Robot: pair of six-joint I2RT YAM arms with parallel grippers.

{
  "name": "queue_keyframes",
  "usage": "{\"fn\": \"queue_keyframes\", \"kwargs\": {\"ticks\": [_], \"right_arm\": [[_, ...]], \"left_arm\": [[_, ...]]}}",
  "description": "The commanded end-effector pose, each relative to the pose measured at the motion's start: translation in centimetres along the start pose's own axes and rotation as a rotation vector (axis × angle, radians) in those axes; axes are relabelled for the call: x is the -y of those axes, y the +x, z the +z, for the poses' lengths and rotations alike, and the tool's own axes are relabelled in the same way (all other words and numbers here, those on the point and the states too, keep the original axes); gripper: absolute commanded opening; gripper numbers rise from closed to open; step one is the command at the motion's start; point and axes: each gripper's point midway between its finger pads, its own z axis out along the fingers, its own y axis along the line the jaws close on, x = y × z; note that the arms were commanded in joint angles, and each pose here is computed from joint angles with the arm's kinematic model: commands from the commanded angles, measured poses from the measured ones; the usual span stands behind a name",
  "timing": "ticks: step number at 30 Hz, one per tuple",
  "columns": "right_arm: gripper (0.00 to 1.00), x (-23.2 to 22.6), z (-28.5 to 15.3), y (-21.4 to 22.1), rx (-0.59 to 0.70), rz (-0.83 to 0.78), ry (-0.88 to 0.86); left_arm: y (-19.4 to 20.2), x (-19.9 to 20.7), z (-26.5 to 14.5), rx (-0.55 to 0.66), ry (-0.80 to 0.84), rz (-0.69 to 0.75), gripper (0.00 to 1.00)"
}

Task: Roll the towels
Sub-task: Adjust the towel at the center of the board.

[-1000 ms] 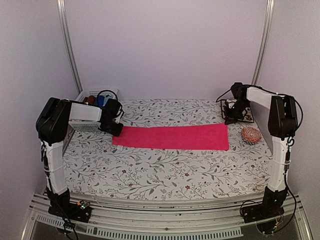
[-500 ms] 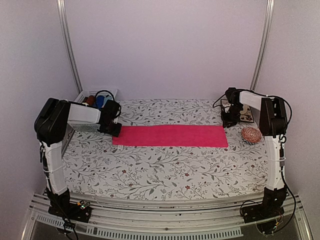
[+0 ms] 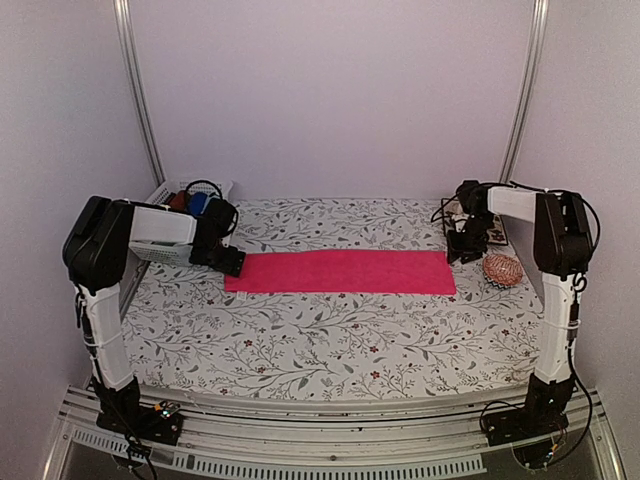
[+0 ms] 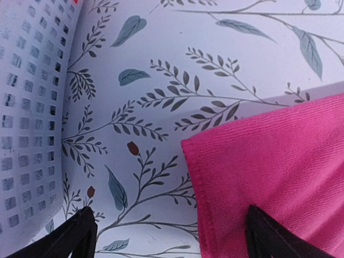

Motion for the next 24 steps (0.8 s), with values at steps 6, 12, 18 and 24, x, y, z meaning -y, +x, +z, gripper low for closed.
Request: {"fn": "queue_keyframes", "kwargs": {"ticks": [6,12,18,24], "right_arm": [[0.43,2.7,-0.6,2.7,0.003,0.05,0.064],[0.42,5.0,-0.7,4.1,-0.009,0.079,0.114],[0.43,3.0,-1.5,3.9,0.019,0.107,-0.046],[0.44,-1.8,-3.0,2.6,0.069,0.164,-0.332]], "left_arm": [[-1.9,0.8,-1.4,0.029,0.006,0.048,0.97],[-3.3,0.5,-2.2,0.066,-0.014,0.037,0.97],[-4.6,2.4,-3.8,0.123,0.007,0.095,0.97],[-4.1,4.6,-4.5,0.129,0.04,0.139,0.97]]}}
